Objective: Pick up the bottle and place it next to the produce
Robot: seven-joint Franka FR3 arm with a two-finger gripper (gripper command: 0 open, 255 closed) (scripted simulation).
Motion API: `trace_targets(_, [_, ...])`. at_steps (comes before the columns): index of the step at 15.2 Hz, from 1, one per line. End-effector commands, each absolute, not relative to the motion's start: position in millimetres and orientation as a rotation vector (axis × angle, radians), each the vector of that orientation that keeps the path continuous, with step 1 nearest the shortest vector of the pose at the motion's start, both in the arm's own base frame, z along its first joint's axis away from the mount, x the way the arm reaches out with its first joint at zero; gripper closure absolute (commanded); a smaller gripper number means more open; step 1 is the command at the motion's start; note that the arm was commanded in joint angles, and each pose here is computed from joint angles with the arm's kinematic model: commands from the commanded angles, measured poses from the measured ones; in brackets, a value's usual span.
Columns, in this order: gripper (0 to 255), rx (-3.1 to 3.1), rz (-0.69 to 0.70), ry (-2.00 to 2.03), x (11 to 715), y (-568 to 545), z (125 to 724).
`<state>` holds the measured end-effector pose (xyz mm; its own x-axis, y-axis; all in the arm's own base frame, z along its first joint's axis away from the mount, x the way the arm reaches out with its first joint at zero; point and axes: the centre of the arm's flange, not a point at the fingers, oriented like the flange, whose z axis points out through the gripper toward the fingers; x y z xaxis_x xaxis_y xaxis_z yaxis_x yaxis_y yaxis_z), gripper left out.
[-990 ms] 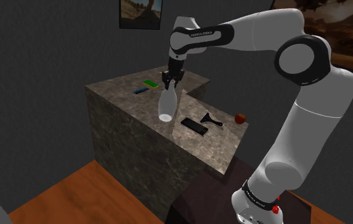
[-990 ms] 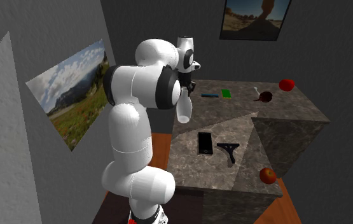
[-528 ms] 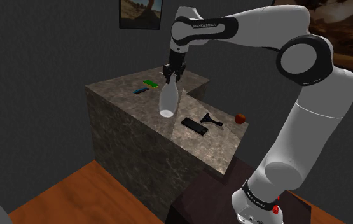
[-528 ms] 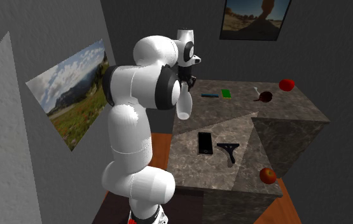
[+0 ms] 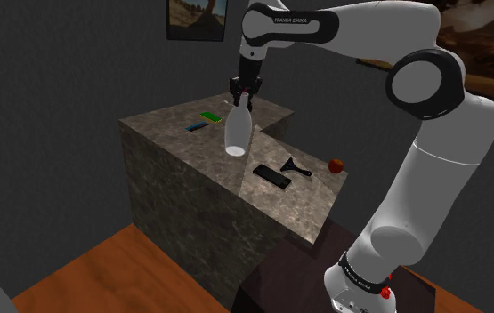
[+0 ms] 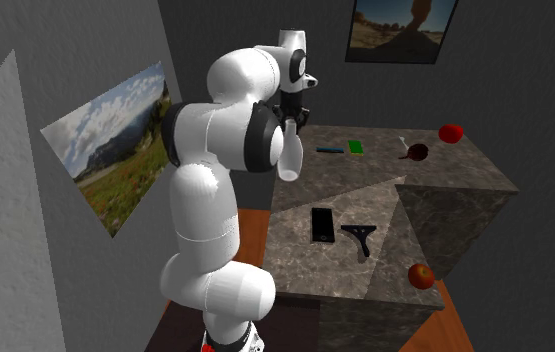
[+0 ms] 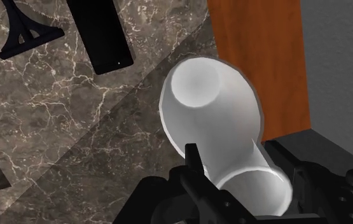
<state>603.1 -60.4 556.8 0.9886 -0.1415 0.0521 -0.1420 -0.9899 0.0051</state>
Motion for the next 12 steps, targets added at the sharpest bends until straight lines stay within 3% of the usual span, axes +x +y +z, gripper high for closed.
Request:
trace_targets(1, [255,3.124,0.081,-0.223,596,-71,566])
trace_targets(12, [255,3.124,0.081,-0.223,526,-188,617])
